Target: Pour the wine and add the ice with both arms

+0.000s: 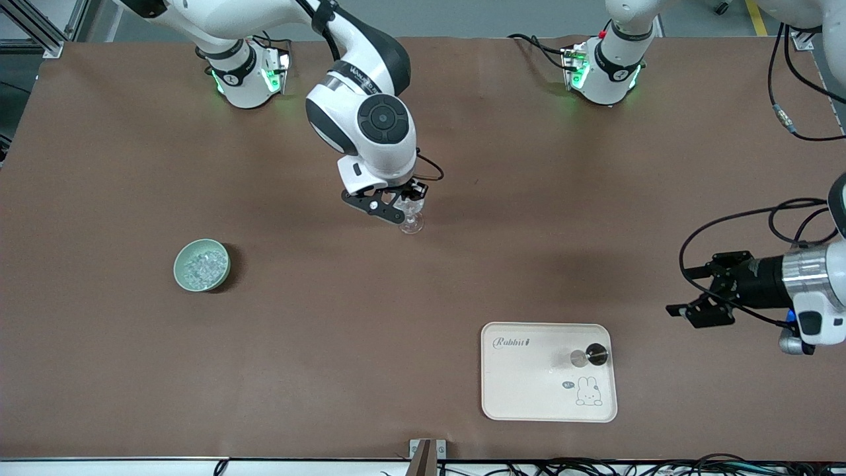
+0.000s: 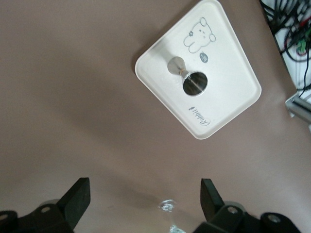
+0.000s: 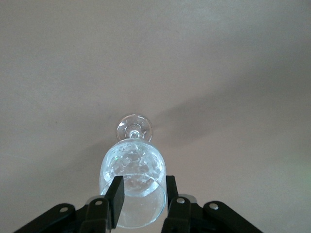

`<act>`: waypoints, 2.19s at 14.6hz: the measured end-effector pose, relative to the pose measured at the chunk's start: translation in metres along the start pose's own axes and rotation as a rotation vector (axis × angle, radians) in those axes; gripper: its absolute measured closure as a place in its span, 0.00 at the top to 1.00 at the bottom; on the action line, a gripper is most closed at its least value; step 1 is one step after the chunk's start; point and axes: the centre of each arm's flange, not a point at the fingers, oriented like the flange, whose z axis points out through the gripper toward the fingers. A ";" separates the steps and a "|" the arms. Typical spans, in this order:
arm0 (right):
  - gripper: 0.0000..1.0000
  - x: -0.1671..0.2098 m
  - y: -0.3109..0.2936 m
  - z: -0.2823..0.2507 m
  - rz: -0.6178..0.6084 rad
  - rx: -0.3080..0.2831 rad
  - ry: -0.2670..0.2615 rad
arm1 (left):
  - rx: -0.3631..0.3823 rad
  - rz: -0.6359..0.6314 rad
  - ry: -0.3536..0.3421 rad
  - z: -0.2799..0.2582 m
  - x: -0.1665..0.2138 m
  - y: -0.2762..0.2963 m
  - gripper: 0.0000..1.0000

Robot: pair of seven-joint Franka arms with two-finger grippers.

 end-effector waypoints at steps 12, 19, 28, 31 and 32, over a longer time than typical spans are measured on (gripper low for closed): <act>1.00 0.085 0.130 -0.207 0.072 0.075 0.155 | 0.366 0.814 0.345 -0.132 -0.115 0.000 1.00; 1.00 0.203 0.345 -0.280 -0.074 0.008 0.240 | 0.382 0.770 0.309 -0.160 -0.168 -0.023 1.00; 1.00 0.244 0.514 -0.277 -0.180 0.056 0.139 | 0.403 0.706 0.279 -0.153 -0.193 -0.080 1.00; 1.00 0.235 0.509 -0.276 -0.200 0.062 0.136 | 0.395 0.732 0.295 -0.144 -0.198 -0.071 1.00; 1.00 0.233 0.504 -0.277 -0.210 0.062 0.137 | 0.398 0.739 0.292 -0.139 -0.200 -0.068 1.00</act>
